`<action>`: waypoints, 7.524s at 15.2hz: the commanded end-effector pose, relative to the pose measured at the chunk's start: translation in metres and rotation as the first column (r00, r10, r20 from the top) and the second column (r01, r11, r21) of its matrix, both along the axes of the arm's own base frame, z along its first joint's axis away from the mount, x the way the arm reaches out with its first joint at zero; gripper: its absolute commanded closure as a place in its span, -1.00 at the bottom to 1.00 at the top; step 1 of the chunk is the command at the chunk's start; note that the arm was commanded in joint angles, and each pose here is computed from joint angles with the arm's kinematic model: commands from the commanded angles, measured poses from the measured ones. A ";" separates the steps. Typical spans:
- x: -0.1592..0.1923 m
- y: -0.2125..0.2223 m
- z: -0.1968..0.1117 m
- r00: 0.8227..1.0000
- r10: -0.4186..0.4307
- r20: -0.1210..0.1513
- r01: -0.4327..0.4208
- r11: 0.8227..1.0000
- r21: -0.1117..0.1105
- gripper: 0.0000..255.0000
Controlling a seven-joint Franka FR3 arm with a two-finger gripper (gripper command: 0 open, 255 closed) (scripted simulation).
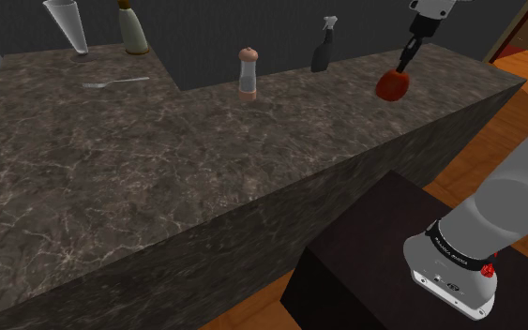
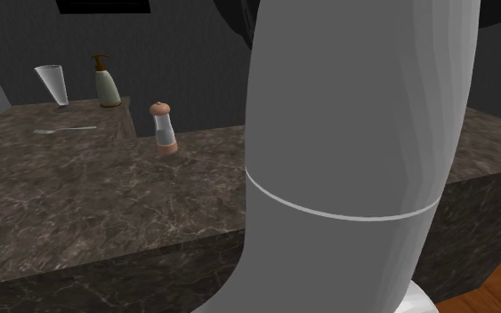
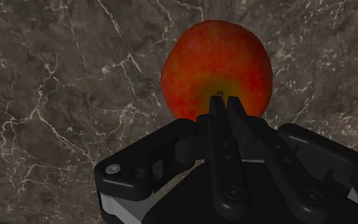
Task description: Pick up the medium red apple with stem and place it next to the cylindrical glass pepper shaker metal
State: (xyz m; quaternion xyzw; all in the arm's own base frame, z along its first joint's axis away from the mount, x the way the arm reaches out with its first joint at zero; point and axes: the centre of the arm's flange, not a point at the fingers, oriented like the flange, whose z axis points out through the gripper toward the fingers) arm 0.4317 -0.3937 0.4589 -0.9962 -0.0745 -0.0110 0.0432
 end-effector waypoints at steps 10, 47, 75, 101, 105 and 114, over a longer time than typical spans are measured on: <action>0.000 0.000 0.058 1.000 0.000 0.000 0.000 1.000 0.000 1.00; 0.053 0.121 0.199 1.000 0.000 0.000 0.000 1.000 0.000 1.00; 0.182 0.419 0.184 1.000 0.000 0.000 0.000 1.000 0.000 1.00; 0.182 0.419 0.046 1.000 0.000 0.000 0.000 1.000 0.000 1.00; 0.182 0.419 0.025 1.000 0.000 0.000 0.000 1.000 0.000 1.00; 0.182 0.419 -0.022 1.000 0.000 0.000 0.000 1.000 0.000 1.00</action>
